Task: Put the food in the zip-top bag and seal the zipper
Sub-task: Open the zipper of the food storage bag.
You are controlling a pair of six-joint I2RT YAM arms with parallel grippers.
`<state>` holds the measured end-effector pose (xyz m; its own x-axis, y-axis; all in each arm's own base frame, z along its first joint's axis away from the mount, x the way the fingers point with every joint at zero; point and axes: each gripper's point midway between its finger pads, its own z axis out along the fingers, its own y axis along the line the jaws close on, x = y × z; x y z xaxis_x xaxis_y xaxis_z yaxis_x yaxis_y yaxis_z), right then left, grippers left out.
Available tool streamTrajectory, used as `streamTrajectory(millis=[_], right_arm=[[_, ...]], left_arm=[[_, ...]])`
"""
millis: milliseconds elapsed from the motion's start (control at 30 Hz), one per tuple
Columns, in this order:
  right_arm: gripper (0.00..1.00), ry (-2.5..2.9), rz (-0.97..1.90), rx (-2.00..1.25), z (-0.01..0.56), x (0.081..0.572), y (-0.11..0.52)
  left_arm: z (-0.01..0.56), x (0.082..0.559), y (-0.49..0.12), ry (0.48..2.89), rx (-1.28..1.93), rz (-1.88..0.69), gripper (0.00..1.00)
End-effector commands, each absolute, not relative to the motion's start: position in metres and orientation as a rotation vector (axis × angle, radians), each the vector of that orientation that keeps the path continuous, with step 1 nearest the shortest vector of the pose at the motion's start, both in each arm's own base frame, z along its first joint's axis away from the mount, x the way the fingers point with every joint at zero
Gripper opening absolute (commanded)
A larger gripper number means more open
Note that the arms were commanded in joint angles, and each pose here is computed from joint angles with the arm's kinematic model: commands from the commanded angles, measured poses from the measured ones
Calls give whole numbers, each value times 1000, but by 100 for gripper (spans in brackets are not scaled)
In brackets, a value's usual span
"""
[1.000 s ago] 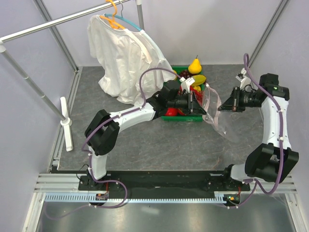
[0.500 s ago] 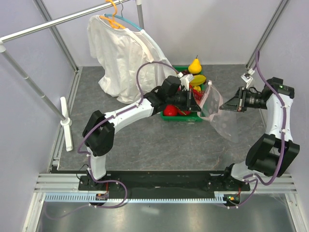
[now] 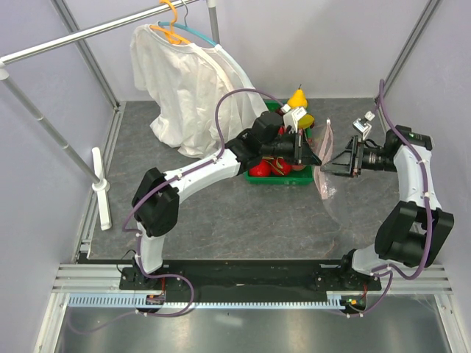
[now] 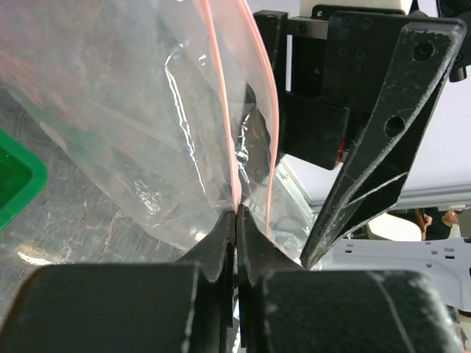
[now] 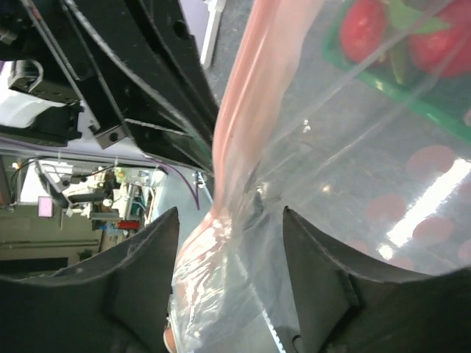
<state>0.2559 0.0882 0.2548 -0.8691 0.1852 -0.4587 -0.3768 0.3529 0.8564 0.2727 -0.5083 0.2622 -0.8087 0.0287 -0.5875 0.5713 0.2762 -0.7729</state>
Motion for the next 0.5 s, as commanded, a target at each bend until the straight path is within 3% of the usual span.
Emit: streamTrajectory(millis=[0,167,267,467], right_arm=[[70,2197,1458,-173,265,252,80],[76,2312,1053,-88,269,284,43],[81,2271,856,-74,300,304,24],[84,2259,708,7,330,317,8]], left_arm=[[280,273,-514,2016,522,-1633,2],[274,283,-510,2033,491,-1552,2],[270,291,-506,2040,516,-1434,2],[265,297,-504,2055,609,-1149,2]])
